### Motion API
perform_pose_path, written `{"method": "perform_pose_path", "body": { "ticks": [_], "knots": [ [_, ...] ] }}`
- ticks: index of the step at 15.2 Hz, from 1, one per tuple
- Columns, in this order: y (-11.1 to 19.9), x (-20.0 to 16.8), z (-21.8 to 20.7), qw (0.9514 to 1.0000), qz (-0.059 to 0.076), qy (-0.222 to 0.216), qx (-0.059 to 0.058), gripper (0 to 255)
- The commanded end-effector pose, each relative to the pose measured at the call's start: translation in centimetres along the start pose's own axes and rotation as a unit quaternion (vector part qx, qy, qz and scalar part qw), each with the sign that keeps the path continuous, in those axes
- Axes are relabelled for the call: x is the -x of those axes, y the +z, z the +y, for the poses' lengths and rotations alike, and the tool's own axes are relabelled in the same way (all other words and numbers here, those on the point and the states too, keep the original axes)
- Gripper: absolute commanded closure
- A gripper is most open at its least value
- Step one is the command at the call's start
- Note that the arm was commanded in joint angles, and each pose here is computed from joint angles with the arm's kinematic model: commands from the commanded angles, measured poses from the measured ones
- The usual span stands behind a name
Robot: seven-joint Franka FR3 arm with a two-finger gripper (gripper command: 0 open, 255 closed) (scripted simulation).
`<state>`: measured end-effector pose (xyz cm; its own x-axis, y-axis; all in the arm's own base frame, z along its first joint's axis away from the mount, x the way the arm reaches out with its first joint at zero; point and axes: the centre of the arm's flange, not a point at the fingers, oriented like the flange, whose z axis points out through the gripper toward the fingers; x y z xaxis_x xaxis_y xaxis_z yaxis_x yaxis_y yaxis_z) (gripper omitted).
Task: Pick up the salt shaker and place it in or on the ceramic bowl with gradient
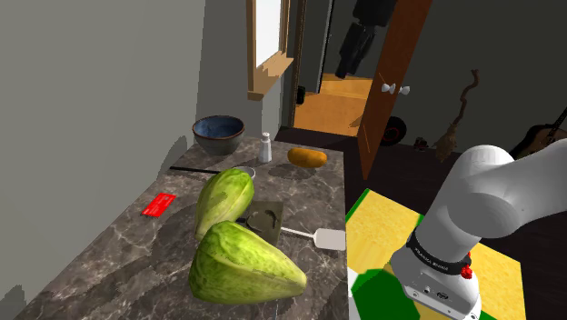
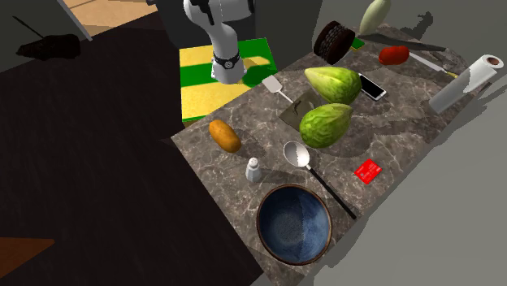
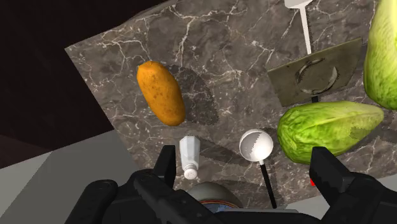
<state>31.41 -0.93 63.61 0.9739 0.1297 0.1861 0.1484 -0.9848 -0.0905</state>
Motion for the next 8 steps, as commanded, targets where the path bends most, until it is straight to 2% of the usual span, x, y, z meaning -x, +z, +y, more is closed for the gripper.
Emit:
{"method": "perform_pose_path", "body": {
  "ticks": [1,8],
  "knots": [
    [0.0,0.0,0.0,1.0,0.0,0.0,0.0,0],
    [7.6,-4.7,1.8,1.0,0.007,-0.002,0.0,0]
  ]
}}
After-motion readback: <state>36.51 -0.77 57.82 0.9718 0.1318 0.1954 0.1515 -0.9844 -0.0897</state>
